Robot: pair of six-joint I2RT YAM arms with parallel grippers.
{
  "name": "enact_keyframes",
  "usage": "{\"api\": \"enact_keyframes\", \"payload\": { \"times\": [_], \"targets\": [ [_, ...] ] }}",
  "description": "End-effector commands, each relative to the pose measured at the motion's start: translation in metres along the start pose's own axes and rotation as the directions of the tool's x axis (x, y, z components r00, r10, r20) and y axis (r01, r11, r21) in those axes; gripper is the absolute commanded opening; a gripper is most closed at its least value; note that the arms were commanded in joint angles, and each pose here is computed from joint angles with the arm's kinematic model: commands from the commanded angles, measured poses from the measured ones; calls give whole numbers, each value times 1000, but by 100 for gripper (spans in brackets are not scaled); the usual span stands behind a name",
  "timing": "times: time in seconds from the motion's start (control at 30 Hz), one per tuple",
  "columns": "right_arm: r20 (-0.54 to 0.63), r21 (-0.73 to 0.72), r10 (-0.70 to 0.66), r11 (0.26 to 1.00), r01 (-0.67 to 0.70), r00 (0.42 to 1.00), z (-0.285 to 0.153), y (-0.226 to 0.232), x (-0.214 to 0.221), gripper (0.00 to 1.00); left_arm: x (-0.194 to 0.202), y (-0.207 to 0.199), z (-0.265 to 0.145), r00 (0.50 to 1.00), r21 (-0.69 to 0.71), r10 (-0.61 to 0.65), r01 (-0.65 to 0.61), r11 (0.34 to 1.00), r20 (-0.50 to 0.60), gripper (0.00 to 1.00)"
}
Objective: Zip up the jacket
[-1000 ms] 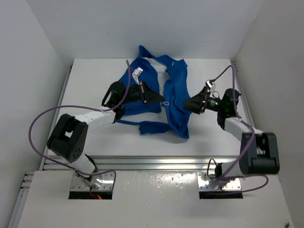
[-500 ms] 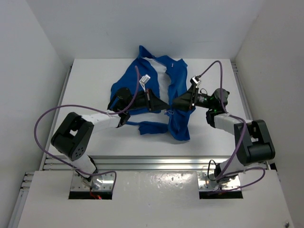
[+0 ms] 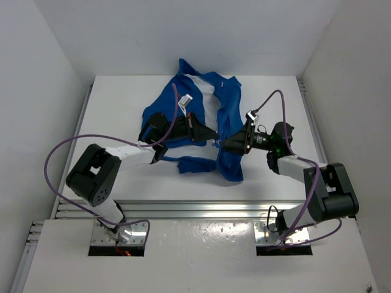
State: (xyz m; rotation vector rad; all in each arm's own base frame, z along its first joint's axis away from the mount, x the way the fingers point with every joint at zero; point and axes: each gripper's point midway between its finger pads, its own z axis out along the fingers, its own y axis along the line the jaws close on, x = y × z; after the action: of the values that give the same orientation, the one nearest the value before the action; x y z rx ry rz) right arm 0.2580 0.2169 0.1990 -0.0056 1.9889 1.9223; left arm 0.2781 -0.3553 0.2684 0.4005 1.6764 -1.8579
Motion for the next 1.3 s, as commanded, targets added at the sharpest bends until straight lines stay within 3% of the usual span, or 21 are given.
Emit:
{"api": "enact_keyframes", "payload": {
  "times": [0.0, 0.17, 0.33, 0.63, 0.9, 1.03, 1.13, 1.23, 1.27],
  "targets": [
    [22, -24, -84, 996, 84, 996, 3, 9, -7, 69, -11, -32, 7, 996, 108, 88, -90, 990, 29, 0],
    [85, -32, -17, 999, 19, 996, 2, 7, -22, 61, -11, -34, 6, 996, 127, 85, -89, 988, 37, 0],
    [138, -43, 13, 999, -7, 990, 0, 8, -34, 45, -8, -32, 5, 996, 121, 79, -82, 989, 34, 0],
    [170, -98, -25, 994, 42, 985, -2, 32, -50, 40, -7, -27, 6, 996, 107, 82, -85, 991, 28, 0],
    [-72, -232, -247, 947, 225, 966, 15, 81, 7, 31, -9, -18, 10, 997, 83, 68, -70, 994, 27, 0],
    [-133, -236, -291, 938, 255, 947, 13, 80, 33, 29, -11, -20, 11, 996, 88, 84, -86, 992, 31, 0],
    [-89, -152, -284, 951, 269, 955, 2, 62, 30, 40, -10, -17, 11, 996, 77, 83, -84, 993, 25, 0],
    [-22, -33, -315, 949, 314, 949, -11, 40, 19, 58, -11, -20, 11, 995, 82, 98, -101, 992, 29, 0],
    [-23, 29, -245, 969, 245, 969, -15, 29, 18, 69, -11, -20, 11, 995, 82, 98, -101, 992, 29, 0]
  ]
}}
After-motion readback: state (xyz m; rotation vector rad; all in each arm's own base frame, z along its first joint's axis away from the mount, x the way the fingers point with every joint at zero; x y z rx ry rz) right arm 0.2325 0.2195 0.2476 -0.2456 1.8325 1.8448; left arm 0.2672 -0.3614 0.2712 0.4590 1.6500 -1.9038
